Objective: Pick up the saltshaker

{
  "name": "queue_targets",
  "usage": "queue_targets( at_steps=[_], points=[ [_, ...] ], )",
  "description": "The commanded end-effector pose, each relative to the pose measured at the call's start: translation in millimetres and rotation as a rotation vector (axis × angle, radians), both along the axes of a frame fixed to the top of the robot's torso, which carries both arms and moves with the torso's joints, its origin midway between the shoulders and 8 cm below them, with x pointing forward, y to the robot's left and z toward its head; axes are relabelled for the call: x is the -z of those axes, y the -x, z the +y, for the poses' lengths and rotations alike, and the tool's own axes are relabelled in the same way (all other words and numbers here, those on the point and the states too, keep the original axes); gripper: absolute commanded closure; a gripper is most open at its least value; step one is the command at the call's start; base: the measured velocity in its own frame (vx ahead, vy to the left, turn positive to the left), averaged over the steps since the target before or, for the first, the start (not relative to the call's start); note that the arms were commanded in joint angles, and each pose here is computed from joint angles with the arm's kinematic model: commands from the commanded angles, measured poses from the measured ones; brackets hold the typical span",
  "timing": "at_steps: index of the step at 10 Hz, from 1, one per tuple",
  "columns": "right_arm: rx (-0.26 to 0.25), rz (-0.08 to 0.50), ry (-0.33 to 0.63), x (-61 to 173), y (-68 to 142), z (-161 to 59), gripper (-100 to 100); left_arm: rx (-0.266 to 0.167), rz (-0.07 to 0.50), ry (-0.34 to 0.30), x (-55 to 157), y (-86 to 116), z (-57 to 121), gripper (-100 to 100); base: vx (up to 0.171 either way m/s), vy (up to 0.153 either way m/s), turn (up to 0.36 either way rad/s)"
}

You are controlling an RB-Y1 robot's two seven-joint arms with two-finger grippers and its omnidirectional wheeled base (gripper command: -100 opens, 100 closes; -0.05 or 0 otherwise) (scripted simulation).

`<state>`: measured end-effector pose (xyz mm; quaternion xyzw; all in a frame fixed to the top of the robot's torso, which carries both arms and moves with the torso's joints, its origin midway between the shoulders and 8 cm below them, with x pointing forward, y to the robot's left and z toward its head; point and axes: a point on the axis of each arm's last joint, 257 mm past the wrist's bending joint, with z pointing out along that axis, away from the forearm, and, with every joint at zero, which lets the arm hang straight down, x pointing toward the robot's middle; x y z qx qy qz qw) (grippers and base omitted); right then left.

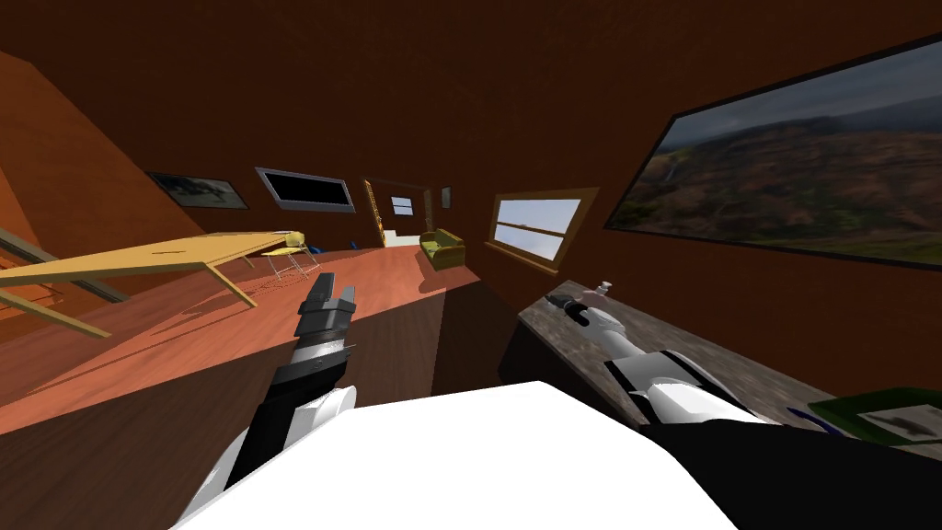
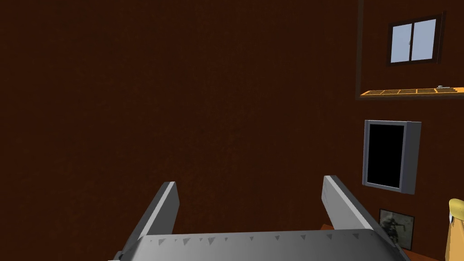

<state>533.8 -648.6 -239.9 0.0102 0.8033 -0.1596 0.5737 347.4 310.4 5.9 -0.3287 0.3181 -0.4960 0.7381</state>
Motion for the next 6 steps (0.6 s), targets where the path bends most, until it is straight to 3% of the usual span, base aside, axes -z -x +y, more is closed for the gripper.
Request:
queue_targets(
  at_steps=[1,6],
  points=[
    [-0.023,-0.019,0.005,-5.9,-1.3,3.2,-100,0.0,0.0,0.0,0.0,0.0,0.0,0,-0.014,-0.049,0.121],
    [-0.072,-0.063,0.015,-15.3,3.0,7.5,-100,0.0,0.0,0.0,0.0,0.0,0.0,0,-0.027,-0.057,0.119]
  ],
)
